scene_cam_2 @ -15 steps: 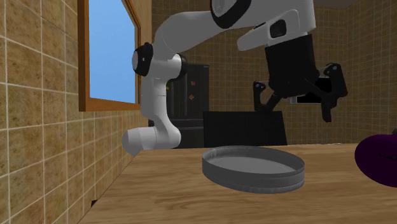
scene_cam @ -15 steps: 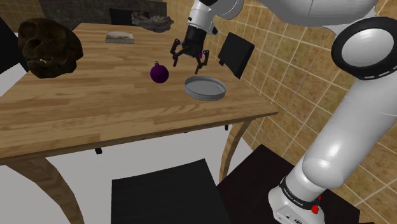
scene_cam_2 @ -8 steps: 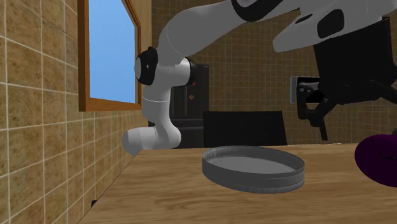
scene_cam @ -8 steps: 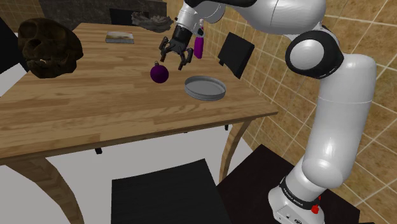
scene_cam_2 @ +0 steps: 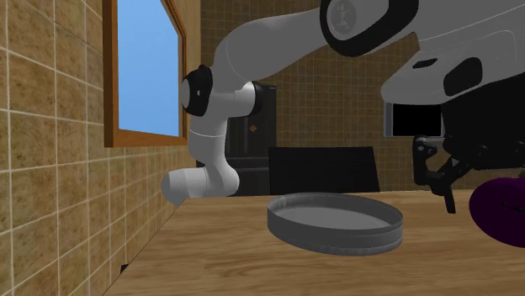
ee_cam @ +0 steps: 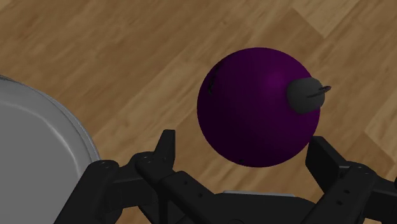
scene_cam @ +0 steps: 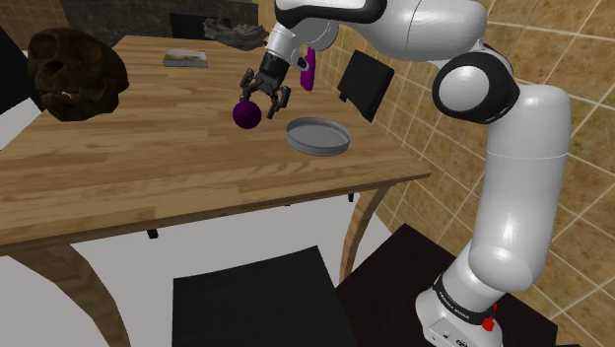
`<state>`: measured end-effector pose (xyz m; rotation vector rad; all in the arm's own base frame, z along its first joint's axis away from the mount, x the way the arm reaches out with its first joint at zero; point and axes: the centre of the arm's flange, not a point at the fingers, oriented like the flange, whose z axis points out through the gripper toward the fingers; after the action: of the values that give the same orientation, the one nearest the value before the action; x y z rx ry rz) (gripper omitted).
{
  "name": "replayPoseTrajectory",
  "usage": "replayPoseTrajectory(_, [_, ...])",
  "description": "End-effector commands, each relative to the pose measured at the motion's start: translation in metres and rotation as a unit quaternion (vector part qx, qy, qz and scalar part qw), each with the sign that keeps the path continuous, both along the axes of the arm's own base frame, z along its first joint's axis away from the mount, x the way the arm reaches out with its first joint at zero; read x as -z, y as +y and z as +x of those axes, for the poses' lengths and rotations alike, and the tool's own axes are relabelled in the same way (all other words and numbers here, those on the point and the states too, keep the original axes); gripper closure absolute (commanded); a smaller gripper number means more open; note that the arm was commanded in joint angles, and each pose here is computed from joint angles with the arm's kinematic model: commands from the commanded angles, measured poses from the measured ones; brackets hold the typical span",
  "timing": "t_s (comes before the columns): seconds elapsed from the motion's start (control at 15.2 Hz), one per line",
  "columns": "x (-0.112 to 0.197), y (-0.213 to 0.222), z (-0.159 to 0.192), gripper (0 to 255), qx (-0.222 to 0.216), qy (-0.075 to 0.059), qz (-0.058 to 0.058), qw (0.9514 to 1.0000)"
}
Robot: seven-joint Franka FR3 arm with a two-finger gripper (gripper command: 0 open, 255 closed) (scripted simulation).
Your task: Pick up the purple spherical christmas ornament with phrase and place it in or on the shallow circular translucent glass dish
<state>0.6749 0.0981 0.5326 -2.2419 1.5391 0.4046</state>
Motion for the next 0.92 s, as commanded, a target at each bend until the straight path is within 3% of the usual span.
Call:
replayPoseTrajectory(0.0, [0.0088,0.004,-0.0001,0,0.0,0.0,0.0,1.0])
replayPoseTrajectory(0.46, [0.0088,0.004,-0.0001,0,0.0,0.0,0.0,1.0])
replayPoseTrajectory(0.53, [0.0089,0.004,-0.0001,255,0.0,0.0,0.0,1.0])
replayPoseTrajectory(0.86, [0.0088,0.0039,-0.0005,255,0.0,0.0,0.0,1.0])
